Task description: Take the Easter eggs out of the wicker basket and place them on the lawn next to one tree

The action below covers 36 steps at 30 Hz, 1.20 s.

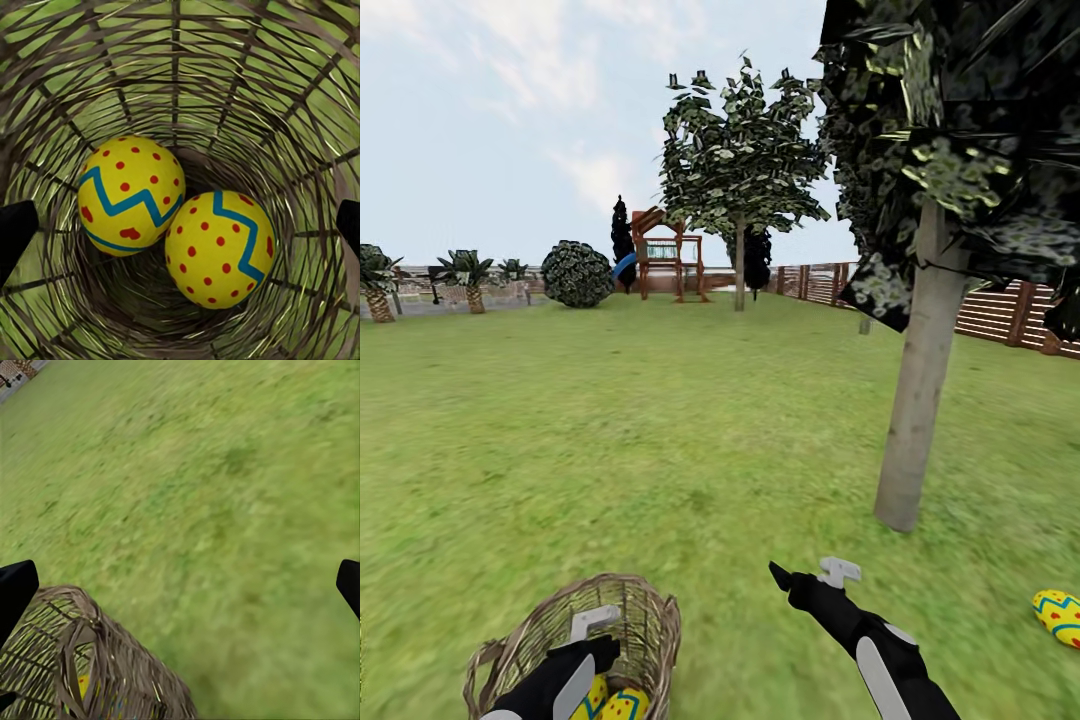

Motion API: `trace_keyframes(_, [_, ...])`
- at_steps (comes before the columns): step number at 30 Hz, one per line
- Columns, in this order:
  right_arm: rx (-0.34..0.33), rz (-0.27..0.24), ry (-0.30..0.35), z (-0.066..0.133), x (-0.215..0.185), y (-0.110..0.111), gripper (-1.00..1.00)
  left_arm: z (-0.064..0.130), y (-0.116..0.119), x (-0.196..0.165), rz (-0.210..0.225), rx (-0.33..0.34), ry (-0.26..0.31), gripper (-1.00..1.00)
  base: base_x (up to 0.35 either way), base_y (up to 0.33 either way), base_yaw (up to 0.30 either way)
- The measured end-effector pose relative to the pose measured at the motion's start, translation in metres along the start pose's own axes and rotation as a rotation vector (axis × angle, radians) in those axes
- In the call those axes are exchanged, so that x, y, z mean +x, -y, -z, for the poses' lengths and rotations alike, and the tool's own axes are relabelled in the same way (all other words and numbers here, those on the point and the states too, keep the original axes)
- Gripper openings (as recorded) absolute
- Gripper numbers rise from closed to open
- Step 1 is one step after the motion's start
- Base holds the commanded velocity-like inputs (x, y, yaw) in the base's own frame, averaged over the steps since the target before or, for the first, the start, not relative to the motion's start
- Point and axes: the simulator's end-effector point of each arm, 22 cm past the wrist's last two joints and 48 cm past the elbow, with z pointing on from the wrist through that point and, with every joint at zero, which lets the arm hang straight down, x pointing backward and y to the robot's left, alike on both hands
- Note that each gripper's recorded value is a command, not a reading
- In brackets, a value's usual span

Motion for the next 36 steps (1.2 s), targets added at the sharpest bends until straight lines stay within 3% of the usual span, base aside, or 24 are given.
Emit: trace_keyframes(36, [0.001,0.0,0.0,0.0002,-0.0004,0.001,1.0,0.0001,0.0006,-0.0001,0.0,0.001,0.001,1.0,0.018,0.056,0.0])
